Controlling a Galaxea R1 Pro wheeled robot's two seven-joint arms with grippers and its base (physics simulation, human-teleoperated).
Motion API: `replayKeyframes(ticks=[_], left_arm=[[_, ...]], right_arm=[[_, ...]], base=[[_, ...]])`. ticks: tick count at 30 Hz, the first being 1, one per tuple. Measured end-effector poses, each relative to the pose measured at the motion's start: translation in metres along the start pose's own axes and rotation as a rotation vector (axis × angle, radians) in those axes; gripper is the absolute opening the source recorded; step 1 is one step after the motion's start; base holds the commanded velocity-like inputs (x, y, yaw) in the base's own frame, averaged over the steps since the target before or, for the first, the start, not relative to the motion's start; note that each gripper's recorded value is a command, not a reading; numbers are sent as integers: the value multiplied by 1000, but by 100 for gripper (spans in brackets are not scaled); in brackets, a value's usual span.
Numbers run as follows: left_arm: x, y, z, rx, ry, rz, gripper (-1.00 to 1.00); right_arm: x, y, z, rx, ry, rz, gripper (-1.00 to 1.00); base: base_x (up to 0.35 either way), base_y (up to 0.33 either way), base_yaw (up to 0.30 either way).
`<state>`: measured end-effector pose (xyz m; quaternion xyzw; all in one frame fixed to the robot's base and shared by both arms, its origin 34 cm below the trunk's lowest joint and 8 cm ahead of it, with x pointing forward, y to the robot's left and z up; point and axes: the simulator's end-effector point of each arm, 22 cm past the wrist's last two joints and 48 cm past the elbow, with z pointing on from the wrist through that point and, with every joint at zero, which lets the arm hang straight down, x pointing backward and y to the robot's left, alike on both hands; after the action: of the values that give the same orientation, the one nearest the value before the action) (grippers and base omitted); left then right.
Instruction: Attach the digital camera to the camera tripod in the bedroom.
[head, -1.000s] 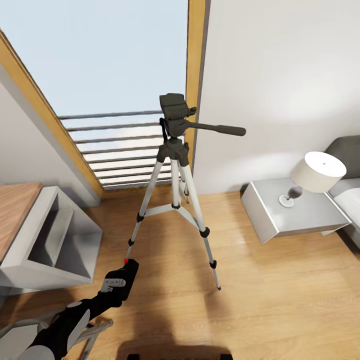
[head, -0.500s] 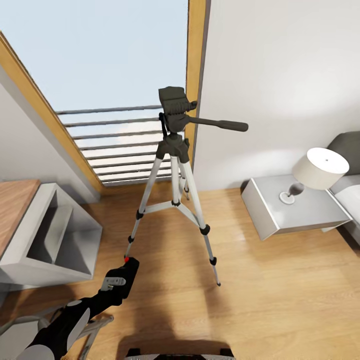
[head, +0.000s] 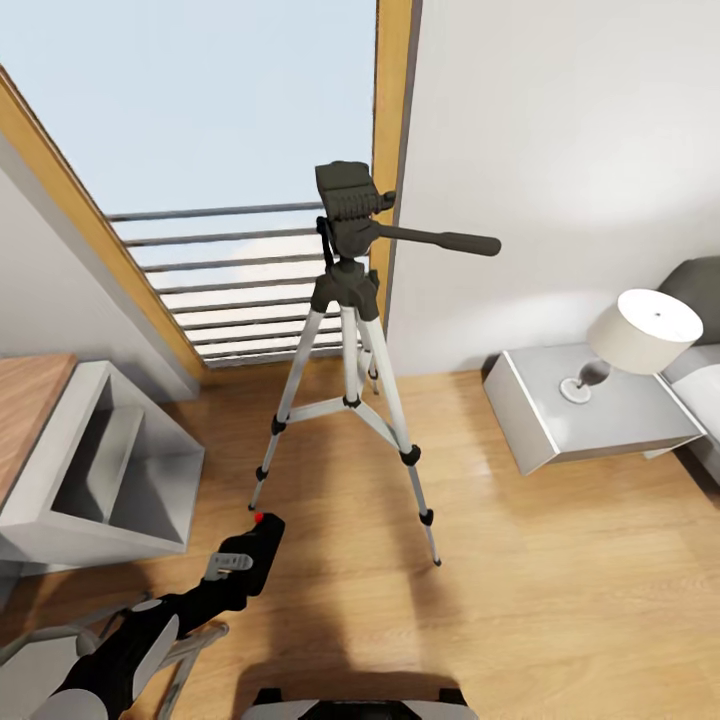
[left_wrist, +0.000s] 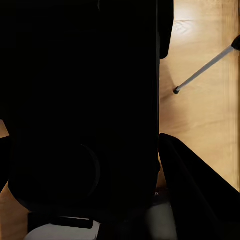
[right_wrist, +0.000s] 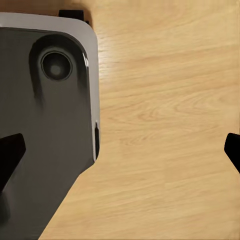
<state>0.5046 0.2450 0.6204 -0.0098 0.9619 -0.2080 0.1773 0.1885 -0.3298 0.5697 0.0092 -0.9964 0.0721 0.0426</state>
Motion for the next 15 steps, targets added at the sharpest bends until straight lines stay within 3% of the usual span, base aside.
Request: replayKeyframes(ticks=[7, 11, 15], left_arm=[[-2, -2, -1, 16, -4, -1, -100], [-13, -6, -1, 24, -24, 9, -100], [-26, -9, -2, 31, -48, 22, -100]], right_arm=[[-58, 2, 1, -4, -123, -2, 100], [-114, 1, -5, -3, -235, 1, 100], [-147, 0, -11, -1, -291, 5, 100]], base=[[0, 0, 0], [0, 0, 0], [0, 0, 0]])
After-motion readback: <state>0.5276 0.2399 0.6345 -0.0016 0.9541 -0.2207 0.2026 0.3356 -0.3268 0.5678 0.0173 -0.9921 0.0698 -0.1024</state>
